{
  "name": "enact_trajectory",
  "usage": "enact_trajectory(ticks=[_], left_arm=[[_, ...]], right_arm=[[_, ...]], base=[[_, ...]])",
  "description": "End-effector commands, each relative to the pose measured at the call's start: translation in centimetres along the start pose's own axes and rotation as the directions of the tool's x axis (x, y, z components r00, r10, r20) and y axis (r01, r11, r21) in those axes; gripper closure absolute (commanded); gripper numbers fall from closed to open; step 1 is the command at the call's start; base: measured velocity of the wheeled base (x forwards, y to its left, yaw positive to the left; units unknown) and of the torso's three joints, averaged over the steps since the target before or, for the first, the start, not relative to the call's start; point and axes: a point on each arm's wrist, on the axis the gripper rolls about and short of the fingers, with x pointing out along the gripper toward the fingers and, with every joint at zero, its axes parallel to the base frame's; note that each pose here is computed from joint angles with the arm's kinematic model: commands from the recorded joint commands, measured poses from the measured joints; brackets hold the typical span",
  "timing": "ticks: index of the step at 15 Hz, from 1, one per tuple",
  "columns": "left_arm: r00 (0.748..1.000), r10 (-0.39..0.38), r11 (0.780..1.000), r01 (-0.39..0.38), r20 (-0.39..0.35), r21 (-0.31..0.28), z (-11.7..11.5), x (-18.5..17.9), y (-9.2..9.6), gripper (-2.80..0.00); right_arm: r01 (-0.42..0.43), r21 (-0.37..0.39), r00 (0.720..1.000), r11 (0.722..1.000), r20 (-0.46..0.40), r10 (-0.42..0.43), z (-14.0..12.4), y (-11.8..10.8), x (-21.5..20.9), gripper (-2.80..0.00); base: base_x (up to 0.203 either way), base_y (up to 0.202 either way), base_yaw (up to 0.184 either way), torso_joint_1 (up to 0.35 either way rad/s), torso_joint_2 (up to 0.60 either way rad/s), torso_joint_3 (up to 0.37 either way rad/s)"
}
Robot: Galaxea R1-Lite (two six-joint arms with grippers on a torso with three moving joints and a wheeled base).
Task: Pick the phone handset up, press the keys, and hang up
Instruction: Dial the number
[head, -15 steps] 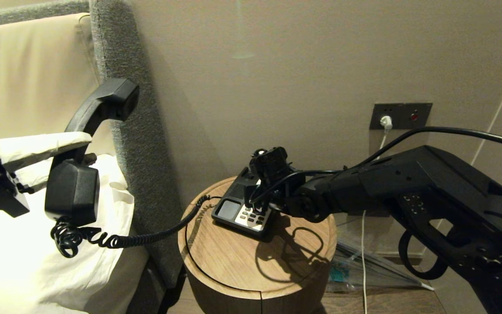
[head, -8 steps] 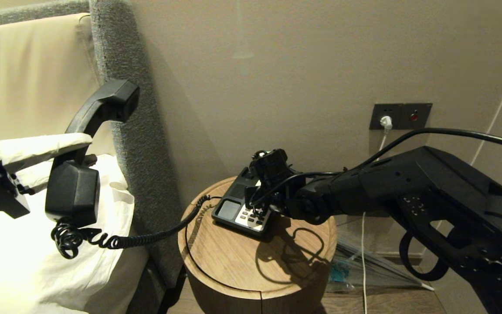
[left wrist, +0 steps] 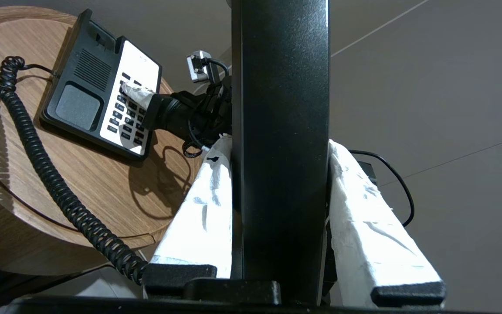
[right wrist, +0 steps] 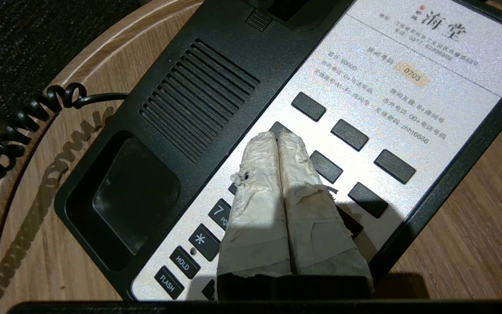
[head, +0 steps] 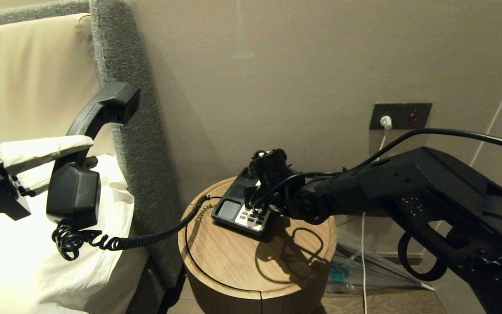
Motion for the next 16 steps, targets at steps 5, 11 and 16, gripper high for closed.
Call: enact_trajectory(ticks=[5, 11, 16], left_arm=[[1.0, -0.007, 1.0, 0.007, -0.002, 0.0, -0.1, -0.1, -0.1, 0.0], [1.0, -0.008, 1.0, 0.008, -0.001, 0.001, -0.1, -0.2, -0.2, 0.0], [1.0, -0.008, 1.0, 0.008, -0.001, 0.002, -0.1, -0.2, -0.2, 0.0]], right_arm=[[-0.023, 0.026, 0.999, 0.999, 0.025, 0.022, 1.0, 0.2, -0.8, 0.0], [-0.018, 0.021, 1.0, 1.0, 0.007, 0.017, 0.6, 0.0, -0.9, 0.0], [-0.011, 0.016, 1.0, 1.0, -0.009, 0.011, 0.1, -0.1, -0.6, 0.0]], base=[[0.0, 0.0, 0.0, 0.0, 0.0, 0.0], [0.0, 0.0, 0.0, 0.0, 0.0, 0.0], [0.0, 0.0, 0.0, 0.0, 0.0, 0.0]])
